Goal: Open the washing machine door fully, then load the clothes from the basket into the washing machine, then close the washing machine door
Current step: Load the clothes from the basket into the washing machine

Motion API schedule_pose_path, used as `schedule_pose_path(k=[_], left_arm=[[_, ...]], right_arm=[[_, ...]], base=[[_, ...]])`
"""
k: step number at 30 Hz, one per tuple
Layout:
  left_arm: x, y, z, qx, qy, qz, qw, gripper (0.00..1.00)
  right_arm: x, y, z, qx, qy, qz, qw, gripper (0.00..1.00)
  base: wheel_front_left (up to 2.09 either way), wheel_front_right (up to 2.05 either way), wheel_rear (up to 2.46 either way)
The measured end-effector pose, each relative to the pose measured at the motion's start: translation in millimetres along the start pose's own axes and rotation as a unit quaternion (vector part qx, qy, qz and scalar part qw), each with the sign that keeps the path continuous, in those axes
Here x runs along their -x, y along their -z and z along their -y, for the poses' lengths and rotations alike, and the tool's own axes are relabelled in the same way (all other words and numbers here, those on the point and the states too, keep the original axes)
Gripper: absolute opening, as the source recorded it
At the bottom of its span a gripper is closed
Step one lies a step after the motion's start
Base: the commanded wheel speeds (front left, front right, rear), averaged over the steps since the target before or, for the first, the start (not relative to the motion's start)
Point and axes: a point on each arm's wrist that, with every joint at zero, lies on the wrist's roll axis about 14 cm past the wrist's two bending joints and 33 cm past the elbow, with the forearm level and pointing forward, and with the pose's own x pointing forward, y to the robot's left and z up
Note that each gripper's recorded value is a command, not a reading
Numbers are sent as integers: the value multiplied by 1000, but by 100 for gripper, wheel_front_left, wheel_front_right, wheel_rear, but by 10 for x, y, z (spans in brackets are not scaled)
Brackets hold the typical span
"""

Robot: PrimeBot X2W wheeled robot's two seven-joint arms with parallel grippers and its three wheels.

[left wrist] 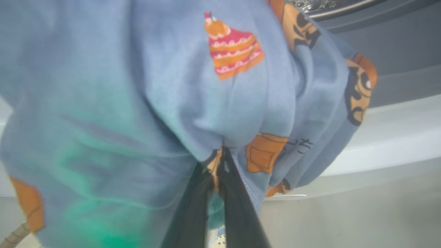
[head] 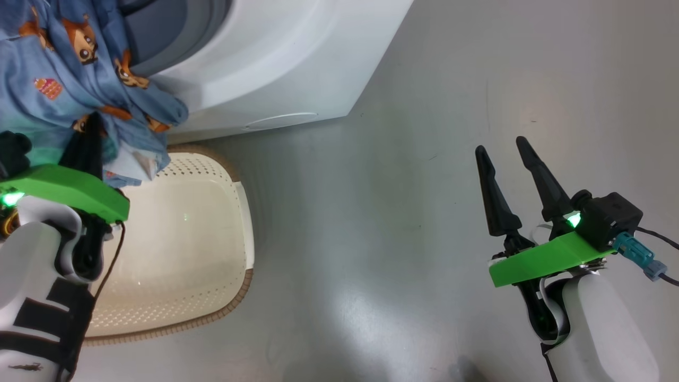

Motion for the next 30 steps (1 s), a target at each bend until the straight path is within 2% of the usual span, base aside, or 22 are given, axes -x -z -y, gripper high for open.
schedule_pose_path(k=[14,26,30], left_arm=[[246,-375,-24,34,-4,82,996,0],[270,-692,142,9,23,124,992,0],[199,-956,290,-7,46,149,988,0]], right_arm=[[-71,-33,-80,-10,-7,10,1000,100],[-74,-75,-118,-12,-10,15,1000,100],[-56,-118,-123,-12,-10,19,1000,100]], base=[[0,0,0],[0,0,0],[0,0,0]])
